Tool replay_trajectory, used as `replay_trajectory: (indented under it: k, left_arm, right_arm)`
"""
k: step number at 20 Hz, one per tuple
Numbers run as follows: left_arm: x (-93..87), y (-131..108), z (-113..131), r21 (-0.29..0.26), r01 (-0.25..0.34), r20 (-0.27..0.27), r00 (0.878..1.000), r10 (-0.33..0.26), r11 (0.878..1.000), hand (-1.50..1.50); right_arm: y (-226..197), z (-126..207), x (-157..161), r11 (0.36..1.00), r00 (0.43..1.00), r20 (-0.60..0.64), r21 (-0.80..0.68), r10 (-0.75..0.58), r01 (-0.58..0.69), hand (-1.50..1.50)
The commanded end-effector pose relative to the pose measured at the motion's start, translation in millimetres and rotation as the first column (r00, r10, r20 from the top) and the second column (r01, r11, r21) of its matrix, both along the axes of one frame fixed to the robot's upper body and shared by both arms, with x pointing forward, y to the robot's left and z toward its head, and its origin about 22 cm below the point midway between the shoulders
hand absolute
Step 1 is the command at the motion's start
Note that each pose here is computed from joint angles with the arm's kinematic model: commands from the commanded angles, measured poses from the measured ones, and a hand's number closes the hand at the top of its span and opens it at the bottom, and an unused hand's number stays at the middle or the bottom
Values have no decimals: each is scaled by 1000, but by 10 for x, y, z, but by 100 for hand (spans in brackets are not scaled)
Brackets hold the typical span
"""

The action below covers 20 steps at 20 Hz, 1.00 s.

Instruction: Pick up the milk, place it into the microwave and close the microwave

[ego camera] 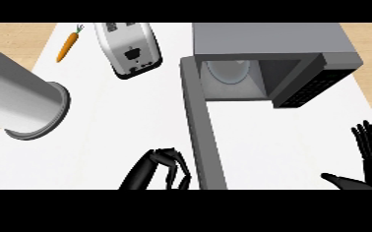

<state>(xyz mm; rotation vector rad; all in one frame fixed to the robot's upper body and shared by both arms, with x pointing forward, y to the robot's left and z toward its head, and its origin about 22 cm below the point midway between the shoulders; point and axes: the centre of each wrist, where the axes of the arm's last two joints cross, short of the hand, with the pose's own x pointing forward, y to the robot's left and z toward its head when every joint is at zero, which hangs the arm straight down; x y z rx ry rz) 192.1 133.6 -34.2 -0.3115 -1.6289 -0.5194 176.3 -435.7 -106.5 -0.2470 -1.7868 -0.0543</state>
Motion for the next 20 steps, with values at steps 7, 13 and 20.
replay_trajectory:
  k: [7,13,20]
  left_arm:
    - [173,-603,-278,176,365,-240,917,-320,914,150]
    - [163,-911,-296,176,384,-156,920,-360,906,150]
    - [285,-1073,-202,87,299,-51,954,-296,950,150]
  right_arm:
    - [-234,202,28,995,993,82,36,86,-89,-150]
    - [-210,148,-111,986,982,122,60,147,-155,-150]
    - [59,412,402,963,953,171,54,251,-263,-150]
